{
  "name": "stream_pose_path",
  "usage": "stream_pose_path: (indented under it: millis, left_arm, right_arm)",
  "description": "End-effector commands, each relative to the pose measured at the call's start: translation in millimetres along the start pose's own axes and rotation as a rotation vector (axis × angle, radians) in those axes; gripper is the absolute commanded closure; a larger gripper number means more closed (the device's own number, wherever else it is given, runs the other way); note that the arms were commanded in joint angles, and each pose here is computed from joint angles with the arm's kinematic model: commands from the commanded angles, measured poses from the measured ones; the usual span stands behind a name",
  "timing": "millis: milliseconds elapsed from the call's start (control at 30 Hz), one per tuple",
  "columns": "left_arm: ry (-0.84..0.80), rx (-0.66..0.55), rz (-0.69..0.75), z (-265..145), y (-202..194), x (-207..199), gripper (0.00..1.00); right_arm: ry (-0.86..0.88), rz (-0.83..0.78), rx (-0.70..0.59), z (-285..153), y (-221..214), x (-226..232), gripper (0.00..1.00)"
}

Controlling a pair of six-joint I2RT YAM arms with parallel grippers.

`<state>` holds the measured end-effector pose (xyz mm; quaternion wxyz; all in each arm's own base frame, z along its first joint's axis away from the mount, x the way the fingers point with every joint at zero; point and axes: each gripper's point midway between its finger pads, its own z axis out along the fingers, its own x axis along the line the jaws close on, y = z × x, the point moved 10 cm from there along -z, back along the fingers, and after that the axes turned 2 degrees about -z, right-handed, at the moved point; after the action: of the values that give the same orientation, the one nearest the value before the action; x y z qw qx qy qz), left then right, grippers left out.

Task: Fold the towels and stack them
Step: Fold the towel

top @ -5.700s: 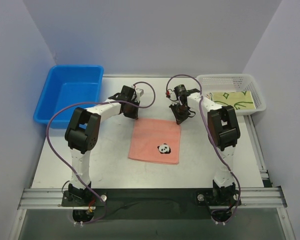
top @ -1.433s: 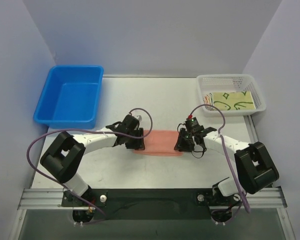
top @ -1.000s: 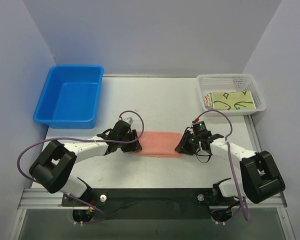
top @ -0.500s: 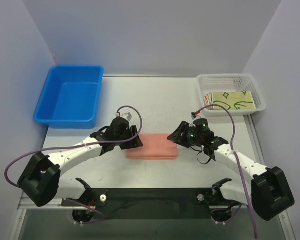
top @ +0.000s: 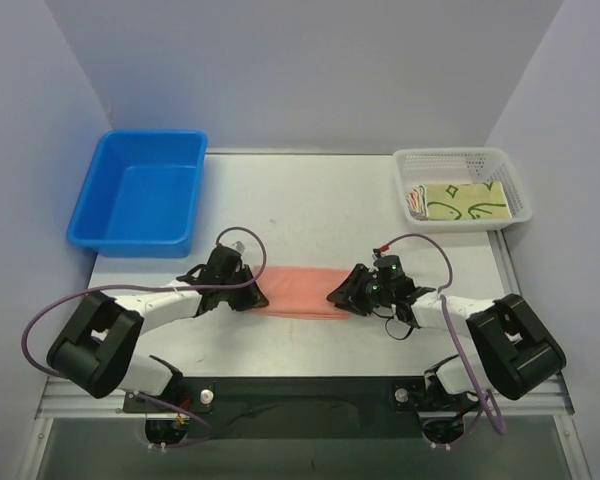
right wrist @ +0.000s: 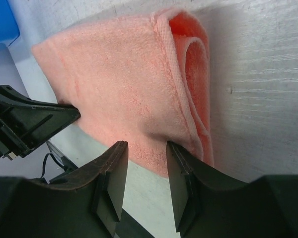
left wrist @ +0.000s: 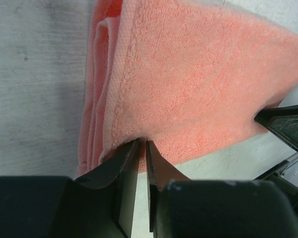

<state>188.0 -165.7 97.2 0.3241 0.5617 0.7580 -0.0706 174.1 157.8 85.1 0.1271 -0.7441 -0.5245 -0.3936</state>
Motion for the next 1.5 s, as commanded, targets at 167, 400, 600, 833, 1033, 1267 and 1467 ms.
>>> stream_pose_path:
  millis: [167,400,600,833,1033,1267,1467]
  left_arm:
    - [-0.055,-0.076,0.065,-24,0,-20,0.59]
    - [-0.292,-0.292,0.130,-49,34,-83,0.43]
    - [-0.358,-0.351,0.118,-22,59,-96,0.37]
    - [-0.233,-0.319,-0.010,32,61,-37,0.46]
    - [-0.180,-0.265,-0.126,53,47,17,0.49]
    - [-0.263,-0.319,-0.109,35,49,8,0.50]
    - [-0.341,-0.407,-0.040,-11,61,-24,0.50]
  right_arm:
    - [0.119,-0.075,-0.116,-13,20,31,0.53]
    - [0.351,-0.187,-0.259,-8,57,91,0.23]
    - [0.409,-0.191,-0.305,23,75,100,0.16]
    - [0.347,-0.133,-0.295,62,69,61,0.16]
    - [0.267,-0.018,-0.327,66,61,-1,0.16]
    - [0.341,-0.036,-0.380,40,73,6,0.14]
    - [0.384,-0.145,-0.368,12,75,45,0.14]
